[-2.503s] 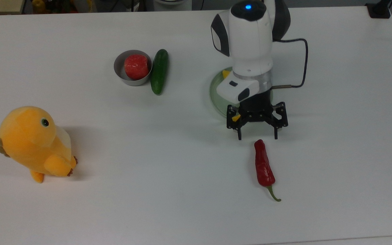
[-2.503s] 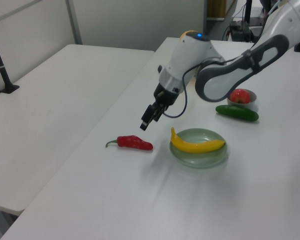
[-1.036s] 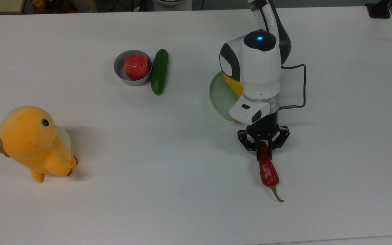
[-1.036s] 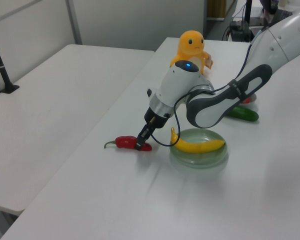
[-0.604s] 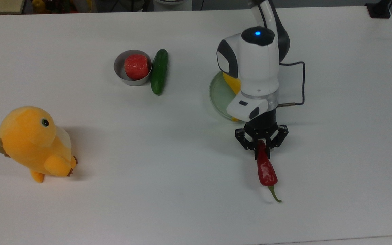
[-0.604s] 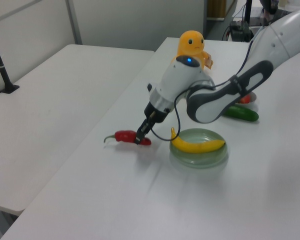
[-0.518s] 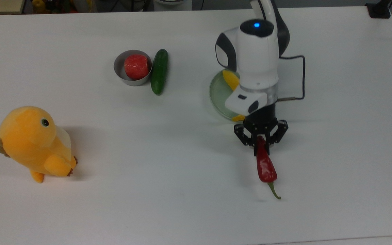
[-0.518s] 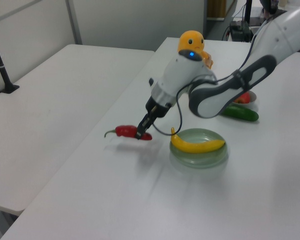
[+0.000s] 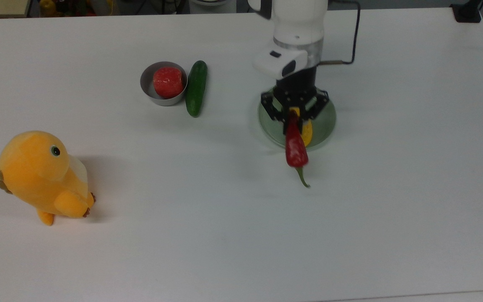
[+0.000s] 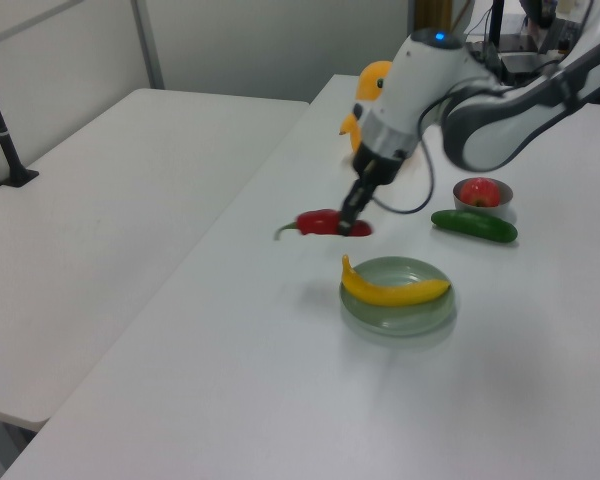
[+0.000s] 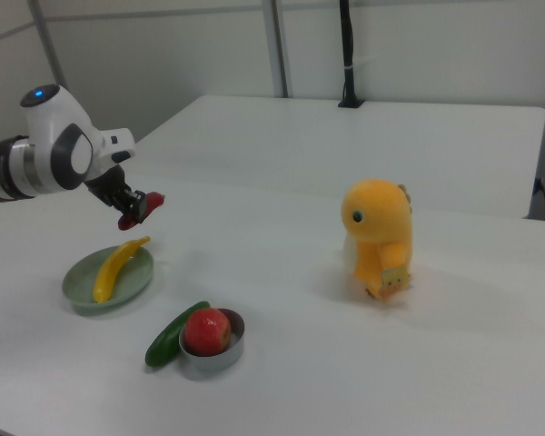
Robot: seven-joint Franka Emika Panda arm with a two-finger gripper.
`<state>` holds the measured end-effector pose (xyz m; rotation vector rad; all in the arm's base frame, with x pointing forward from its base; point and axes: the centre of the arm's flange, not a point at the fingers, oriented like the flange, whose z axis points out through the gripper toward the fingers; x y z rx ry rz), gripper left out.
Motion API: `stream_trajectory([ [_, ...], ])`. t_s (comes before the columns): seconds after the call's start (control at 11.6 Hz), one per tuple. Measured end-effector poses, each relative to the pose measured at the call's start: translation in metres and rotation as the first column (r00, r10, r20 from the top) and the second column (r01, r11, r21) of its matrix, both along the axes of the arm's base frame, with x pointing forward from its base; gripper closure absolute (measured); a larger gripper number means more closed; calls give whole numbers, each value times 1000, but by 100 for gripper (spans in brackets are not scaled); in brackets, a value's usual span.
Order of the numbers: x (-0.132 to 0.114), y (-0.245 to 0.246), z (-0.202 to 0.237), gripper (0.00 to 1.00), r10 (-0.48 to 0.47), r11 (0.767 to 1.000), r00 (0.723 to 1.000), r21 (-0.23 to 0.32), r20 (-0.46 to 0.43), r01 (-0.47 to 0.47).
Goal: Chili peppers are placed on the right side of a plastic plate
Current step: 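Lift the chili pepper and carry it over the green plate, then lower the chili pepper onto the table beside the plate and release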
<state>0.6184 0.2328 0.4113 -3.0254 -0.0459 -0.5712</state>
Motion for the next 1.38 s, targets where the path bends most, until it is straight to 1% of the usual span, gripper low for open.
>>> stream_trajectory([
  [0.17, -25, -17, 6, 70, -18, 998, 994, -65, -110, 11],
  [0.35, -34, -25, 0, 70, -37, 994, 982, -103, -185, 18],
  [0.52, -42, -35, -2, 70, -50, 993, 978, -113, -201, 28],
  [0.86, -78, -54, -17, 70, -65, 990, 966, -140, -249, 31],
  [1.12, -78, -69, -23, 70, -88, 988, 961, -147, -261, 50],
  [1.38, -78, -74, -27, 70, -81, 988, 959, -151, -271, 40],
])
